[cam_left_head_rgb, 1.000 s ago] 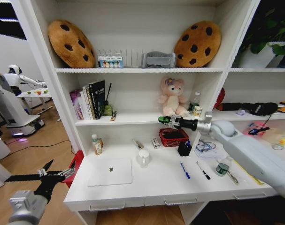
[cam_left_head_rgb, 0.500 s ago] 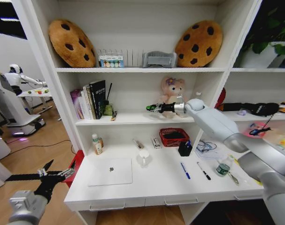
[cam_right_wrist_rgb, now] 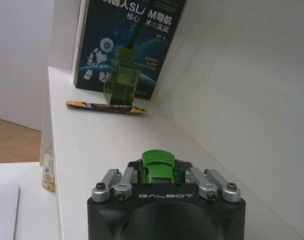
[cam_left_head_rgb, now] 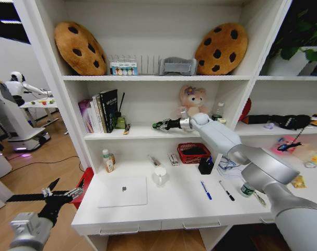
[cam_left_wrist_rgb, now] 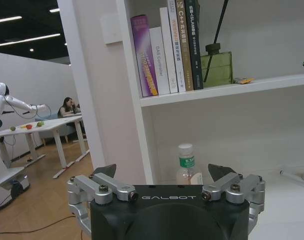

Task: Organize the objects on the table.

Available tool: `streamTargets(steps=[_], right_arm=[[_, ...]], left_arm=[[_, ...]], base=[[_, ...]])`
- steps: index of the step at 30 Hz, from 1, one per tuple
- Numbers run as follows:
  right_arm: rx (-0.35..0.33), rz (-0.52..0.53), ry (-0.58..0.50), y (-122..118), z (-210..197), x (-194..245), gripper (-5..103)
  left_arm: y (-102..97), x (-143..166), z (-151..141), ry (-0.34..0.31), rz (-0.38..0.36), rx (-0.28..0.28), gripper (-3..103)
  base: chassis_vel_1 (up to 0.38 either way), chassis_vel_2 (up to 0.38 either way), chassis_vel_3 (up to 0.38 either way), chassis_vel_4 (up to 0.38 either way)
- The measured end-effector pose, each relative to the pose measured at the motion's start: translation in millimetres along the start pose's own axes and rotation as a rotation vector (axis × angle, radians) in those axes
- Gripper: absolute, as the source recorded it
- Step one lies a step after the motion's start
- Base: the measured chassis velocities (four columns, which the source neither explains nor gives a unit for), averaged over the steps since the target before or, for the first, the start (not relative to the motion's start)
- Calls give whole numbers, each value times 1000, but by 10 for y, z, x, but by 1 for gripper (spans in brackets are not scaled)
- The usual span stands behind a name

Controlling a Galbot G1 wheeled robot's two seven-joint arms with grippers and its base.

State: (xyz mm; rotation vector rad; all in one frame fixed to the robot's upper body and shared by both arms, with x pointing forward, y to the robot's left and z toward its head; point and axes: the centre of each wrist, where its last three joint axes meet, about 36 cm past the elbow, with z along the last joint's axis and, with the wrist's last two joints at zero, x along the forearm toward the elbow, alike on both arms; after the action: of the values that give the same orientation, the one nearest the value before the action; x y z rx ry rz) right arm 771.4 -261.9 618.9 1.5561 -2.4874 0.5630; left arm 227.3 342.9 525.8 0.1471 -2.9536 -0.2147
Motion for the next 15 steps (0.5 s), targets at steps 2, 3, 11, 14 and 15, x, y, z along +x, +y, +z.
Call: streamTargets(steps=[2, 3, 11, 14, 15], right_arm=[[-4, 7, -4, -2, 46, 1, 36], [-4, 7, -4, -2, 46, 1, 36], [-5, 20, -19, 28, 199, -50, 36], [-2, 21, -22, 37, 216, -64, 36], [-2, 21, -23, 43, 223, -72, 36]], left_arm=[[0, 0, 0, 0, 0, 0, 100], [0, 0, 0, 0, 0, 0, 100], [0, 0, 0, 0, 0, 0, 100], [0, 0, 0, 0, 0, 0, 100], [0, 0, 0, 0, 0, 0, 100]], base=[[0, 0, 0, 0], [0, 0, 0, 0], [0, 0, 0, 0], [0, 0, 0, 0], [0, 0, 0, 0]])
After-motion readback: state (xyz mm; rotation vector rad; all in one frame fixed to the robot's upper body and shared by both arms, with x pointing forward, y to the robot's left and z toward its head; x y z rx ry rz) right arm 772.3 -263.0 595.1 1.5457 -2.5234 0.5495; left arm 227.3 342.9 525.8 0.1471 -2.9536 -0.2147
